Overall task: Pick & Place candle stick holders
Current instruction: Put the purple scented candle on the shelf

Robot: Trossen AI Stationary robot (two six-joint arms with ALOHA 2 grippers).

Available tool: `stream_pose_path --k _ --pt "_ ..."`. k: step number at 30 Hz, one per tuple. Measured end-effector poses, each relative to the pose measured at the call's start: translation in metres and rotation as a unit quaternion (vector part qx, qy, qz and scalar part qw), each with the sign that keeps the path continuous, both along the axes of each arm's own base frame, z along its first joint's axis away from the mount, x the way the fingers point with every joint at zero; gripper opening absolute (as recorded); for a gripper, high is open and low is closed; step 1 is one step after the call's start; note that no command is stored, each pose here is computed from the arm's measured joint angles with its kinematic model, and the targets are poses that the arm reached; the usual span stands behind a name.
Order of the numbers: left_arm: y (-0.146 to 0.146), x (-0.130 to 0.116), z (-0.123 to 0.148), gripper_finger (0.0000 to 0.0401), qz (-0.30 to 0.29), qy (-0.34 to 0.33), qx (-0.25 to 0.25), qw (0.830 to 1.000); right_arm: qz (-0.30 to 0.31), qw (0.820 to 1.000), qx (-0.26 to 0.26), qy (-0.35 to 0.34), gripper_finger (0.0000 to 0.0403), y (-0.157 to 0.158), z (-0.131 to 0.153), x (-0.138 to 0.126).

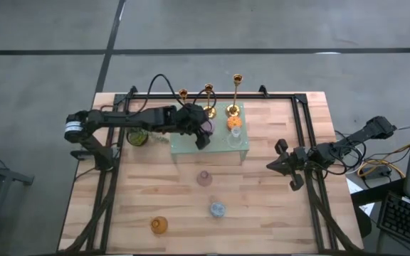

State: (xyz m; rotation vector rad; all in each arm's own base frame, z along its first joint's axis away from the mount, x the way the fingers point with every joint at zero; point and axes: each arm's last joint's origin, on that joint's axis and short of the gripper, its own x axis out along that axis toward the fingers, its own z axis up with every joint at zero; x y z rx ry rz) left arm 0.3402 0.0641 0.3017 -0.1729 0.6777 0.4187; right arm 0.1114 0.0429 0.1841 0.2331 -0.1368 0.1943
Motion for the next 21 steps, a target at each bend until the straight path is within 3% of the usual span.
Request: stream_pose_path --k 14,21 --pt "0.001 0.005 -0.009 0.0315 0.003 0.012 -0.003 1.000 0.000 1.000 0.000 0.000 0.0008 0.000 0.000 0.000" --pt "0.001 0.010 -0.016 0.0354 0.000 0.020 -0.002 1.000 0.000 1.000 0.001 0.000 0.0008 0.000 0.000 0.000"
